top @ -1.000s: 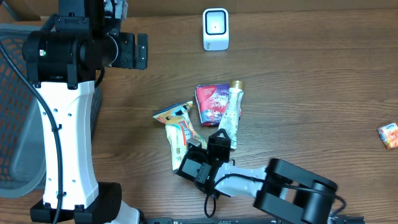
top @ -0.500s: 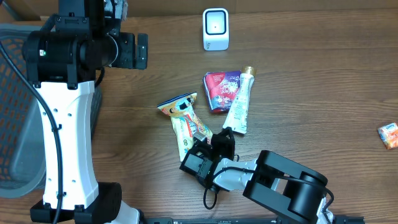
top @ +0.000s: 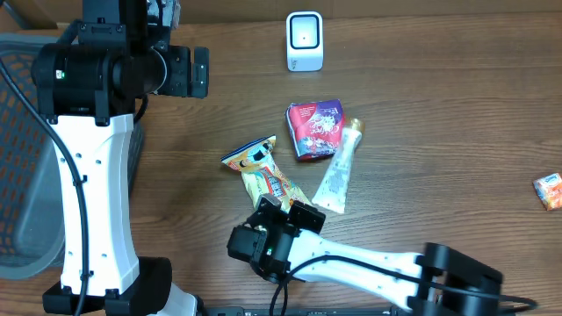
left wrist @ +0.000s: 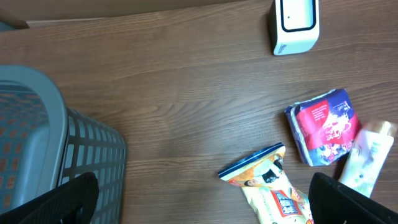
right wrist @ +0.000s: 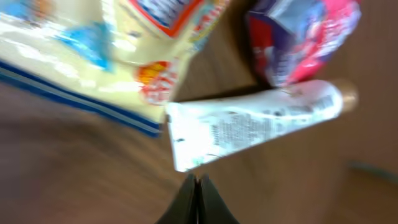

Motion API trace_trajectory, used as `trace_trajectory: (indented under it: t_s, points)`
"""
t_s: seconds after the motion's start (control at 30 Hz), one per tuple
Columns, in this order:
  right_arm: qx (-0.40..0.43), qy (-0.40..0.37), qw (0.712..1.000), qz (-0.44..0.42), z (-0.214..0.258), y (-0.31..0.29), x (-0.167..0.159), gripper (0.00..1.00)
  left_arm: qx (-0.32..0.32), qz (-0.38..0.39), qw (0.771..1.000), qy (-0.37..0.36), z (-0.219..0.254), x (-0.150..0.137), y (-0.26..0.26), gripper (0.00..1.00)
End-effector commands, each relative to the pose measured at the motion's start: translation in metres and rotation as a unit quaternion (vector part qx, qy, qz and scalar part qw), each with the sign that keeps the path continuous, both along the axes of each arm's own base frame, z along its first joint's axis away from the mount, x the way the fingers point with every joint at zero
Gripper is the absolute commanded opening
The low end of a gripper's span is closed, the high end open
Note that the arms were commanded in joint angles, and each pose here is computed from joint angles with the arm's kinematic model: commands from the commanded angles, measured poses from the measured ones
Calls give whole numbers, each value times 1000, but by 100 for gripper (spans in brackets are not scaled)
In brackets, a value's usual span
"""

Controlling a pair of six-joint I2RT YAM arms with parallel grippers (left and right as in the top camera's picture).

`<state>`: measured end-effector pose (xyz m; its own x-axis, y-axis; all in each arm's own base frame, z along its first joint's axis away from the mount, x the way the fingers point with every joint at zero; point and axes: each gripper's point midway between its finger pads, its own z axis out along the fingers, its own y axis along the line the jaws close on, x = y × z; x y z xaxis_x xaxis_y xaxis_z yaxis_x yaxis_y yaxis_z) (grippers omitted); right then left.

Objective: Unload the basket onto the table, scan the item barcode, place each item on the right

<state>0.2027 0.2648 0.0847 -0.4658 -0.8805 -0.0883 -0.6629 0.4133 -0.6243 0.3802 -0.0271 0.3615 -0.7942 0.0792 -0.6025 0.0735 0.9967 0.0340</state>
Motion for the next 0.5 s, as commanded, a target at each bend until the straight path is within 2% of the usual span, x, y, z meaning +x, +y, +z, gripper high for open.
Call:
trace_trajectory:
  t_s: [0.0, 0.07, 0.13, 0.17, 0.2, 0.3, 0.43, 0.47]
  points:
    - [98, 104, 988, -56, -6, 16, -33, 4, 6, -2, 1000, -2, 0, 3, 2, 100]
    - [113, 101, 984, -92, -6, 12, -30, 7, 6, -2, 1000, -2, 0, 3, 2, 100]
    - [130, 109, 976, -137, -8, 7, -28, 57, 6, -2, 1000, -2, 0, 3, 2, 100]
    - [147, 125, 967, -169, -11, 6, -30, 89, 6, -2, 1000, -2, 0, 3, 2, 100]
    - [162, 140, 956, -199, -13, 6, -32, 100, 6, -2, 1000, -2, 0, 3, 2, 100]
    - [223, 192, 895, -337, -17, 5, -35, 100, 6, -2, 1000, -2, 0, 3, 2, 100]
    - [276, 204, 825, -450, -8, -2, -20, 100, 6, -2, 1000, -2, 0, 3, 2, 100]
    - [303, 215, 784, -498, 0, -7, -9, 100, 6, -2, 1000, -2, 0, 3, 2, 100]
